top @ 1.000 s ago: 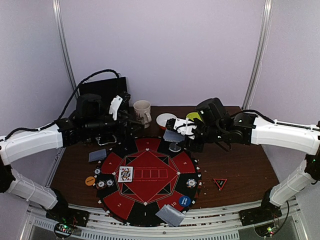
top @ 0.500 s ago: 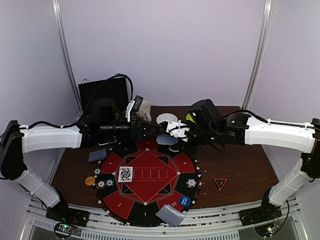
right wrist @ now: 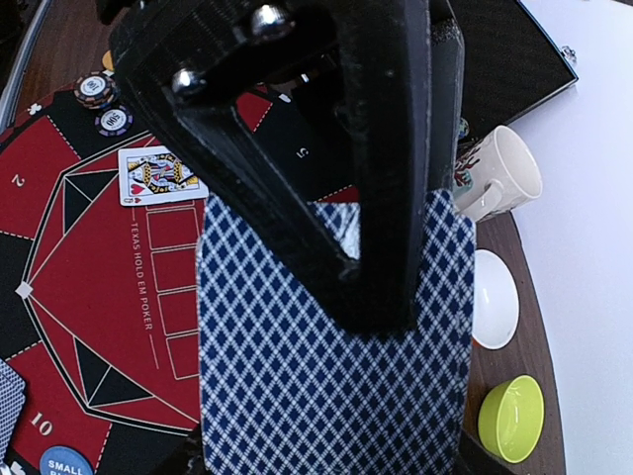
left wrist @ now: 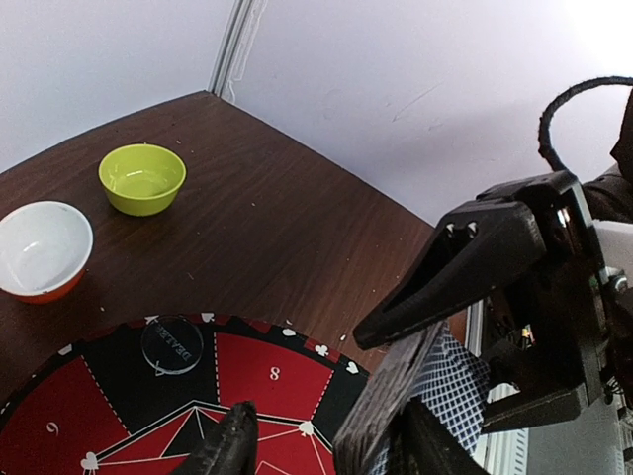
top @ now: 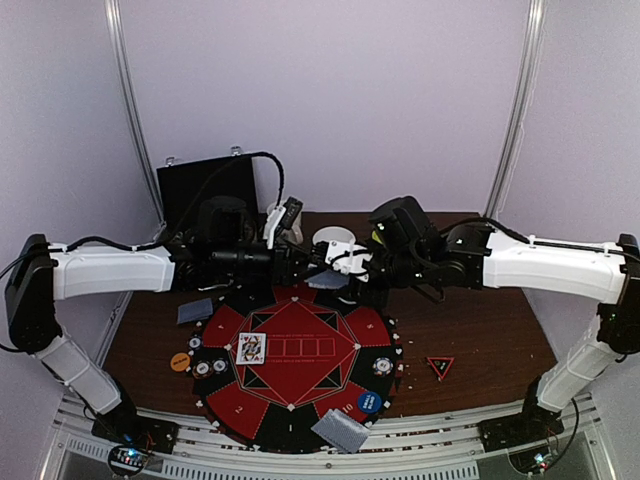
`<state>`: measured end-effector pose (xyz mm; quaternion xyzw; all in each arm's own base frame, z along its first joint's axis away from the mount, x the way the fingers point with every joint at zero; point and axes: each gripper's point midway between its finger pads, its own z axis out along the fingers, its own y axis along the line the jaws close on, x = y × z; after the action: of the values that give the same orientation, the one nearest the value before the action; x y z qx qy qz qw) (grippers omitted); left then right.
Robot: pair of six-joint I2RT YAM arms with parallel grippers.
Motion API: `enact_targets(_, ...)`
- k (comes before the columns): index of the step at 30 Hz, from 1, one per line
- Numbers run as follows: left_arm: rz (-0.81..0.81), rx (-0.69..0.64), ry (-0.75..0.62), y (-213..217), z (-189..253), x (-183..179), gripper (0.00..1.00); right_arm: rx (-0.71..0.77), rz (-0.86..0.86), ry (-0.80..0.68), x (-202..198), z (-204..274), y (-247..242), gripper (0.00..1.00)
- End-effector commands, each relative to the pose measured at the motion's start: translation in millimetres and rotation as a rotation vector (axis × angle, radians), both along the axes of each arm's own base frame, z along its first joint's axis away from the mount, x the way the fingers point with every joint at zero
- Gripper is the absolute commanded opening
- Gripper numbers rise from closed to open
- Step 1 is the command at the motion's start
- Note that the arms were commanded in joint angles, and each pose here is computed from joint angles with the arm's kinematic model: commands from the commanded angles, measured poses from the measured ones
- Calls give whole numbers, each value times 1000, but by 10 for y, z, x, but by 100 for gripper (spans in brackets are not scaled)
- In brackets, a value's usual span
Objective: Distribute texas hold em gaming equipment
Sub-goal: Pick up the poker card from the face-down deck piles.
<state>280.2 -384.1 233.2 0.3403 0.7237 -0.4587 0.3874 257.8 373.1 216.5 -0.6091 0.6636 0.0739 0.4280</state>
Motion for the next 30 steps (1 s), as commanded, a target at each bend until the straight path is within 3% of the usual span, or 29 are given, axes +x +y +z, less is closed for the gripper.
enact_targets(1, 27, 3, -70, 73, 179, 19, 49, 31, -1, -34, 26, 160, 52, 56)
enact_targets(5, 42, 16, -84, 124, 194, 8, 45, 25, -6, -36, 25, 145, 29, 56)
enact_targets(14, -40, -1, -71, 105, 273, -154, 54, 23, -11, -41, 23, 147, 1, 56)
enact_targets(15, -52, -4, -65, 101, 277, -181, 50, 21, -10, -41, 19, 140, -2, 56)
enact_targets(18, -69, 1, -50, 100, 252, -214, 24, 18, -10, -42, 17, 130, -8, 56)
enact_targets(21, -74, 6, -50, 105, 236, -225, 13, 19, -10, -45, 19, 127, -14, 56)
enact_targets(24, -87, 0, -54, 110, 269, -259, 13, 16, -13, -46, 18, 123, -23, 56)
enact_targets(27, -75, 3, -75, 146, 304, -263, 26, 14, -17, -50, 22, 124, -39, 56)
enact_targets(30, -63, 16, -83, 166, 290, -252, 30, 11, -16, -52, 17, 114, -49, 56)
